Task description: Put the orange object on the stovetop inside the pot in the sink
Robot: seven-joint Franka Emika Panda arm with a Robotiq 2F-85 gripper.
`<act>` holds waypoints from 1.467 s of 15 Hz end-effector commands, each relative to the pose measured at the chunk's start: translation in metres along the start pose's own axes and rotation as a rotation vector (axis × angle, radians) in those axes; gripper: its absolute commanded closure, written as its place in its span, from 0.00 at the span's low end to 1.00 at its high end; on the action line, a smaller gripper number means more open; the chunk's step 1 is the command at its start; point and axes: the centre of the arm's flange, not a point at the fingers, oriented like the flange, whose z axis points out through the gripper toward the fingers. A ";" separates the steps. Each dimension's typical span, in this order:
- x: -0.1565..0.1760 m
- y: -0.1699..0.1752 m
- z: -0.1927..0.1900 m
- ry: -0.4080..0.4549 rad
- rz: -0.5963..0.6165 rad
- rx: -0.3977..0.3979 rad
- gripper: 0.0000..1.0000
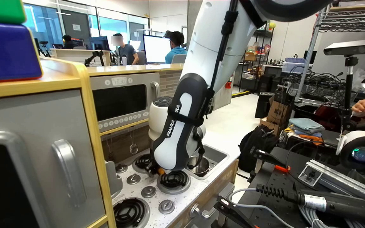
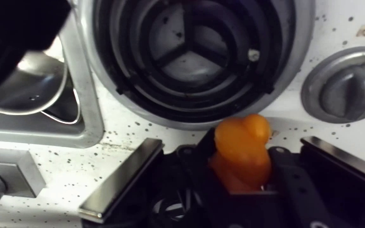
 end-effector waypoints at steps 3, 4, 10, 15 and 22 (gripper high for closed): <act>-0.021 0.053 -0.054 -0.015 0.063 -0.019 0.97; -0.021 0.062 -0.054 -0.033 0.086 -0.040 0.97; 0.006 0.112 0.003 -0.065 0.290 -0.206 0.97; 0.011 0.140 0.039 -0.221 0.442 -0.355 0.97; -0.001 0.137 0.065 -0.385 0.527 -0.459 0.97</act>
